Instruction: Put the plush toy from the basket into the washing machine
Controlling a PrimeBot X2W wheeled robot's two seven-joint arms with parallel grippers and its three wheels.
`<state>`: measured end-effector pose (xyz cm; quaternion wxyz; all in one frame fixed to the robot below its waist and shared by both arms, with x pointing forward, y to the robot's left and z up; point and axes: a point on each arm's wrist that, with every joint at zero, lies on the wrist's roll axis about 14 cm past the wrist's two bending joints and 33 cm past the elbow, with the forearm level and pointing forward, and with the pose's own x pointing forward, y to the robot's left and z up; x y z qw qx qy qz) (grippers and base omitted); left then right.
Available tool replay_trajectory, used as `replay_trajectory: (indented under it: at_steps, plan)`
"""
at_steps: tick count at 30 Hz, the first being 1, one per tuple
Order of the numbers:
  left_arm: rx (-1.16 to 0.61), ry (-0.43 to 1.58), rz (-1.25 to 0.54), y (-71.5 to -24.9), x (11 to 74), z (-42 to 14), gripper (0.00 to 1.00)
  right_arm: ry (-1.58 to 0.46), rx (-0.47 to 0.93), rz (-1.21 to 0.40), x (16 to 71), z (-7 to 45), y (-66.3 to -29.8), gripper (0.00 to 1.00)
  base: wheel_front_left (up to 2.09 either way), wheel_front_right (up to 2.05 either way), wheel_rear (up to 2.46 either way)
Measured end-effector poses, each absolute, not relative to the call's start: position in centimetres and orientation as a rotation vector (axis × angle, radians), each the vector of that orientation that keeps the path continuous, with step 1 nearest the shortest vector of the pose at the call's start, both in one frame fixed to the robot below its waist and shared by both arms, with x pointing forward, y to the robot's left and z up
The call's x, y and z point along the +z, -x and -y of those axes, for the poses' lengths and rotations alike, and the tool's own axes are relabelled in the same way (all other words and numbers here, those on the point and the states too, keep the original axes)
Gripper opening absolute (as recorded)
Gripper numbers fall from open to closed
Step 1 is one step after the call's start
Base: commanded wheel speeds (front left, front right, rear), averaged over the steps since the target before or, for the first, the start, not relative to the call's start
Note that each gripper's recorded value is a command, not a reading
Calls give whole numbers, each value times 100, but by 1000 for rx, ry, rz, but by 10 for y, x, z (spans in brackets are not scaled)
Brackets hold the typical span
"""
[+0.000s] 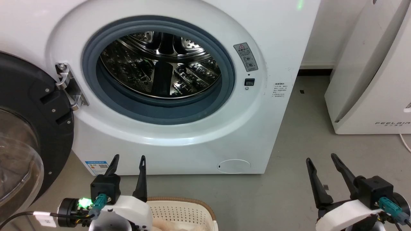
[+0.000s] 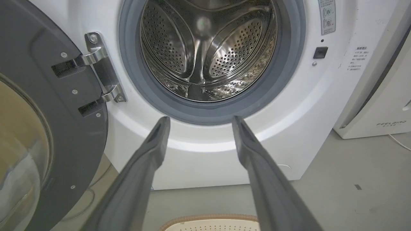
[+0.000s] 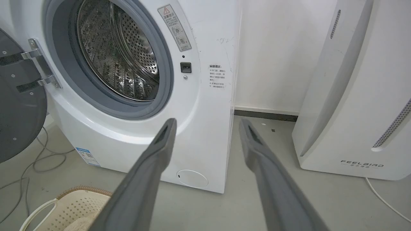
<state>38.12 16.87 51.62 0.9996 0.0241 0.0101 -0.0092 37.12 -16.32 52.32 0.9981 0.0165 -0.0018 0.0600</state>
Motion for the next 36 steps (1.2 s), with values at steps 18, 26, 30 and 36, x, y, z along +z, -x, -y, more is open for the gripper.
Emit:
replay_trajectory:
  at_steps: [18,26,30,36]
  plan:
    - [-129,-64,-239,-411,439,-138,100,-101,91,4,514,172,-390,100,0,0,0]
    - [-175,-89,-395,-418,391,-132,100,-130,68,-10,504,179,-402,100,0,0,0]
    - [-190,-93,-479,-419,366,-130,100,-143,56,-11,499,183,-409,100,0,0,0]
    - [-204,-96,-590,-420,332,-129,100,-155,40,-20,490,187,-421,100,0,0,0]
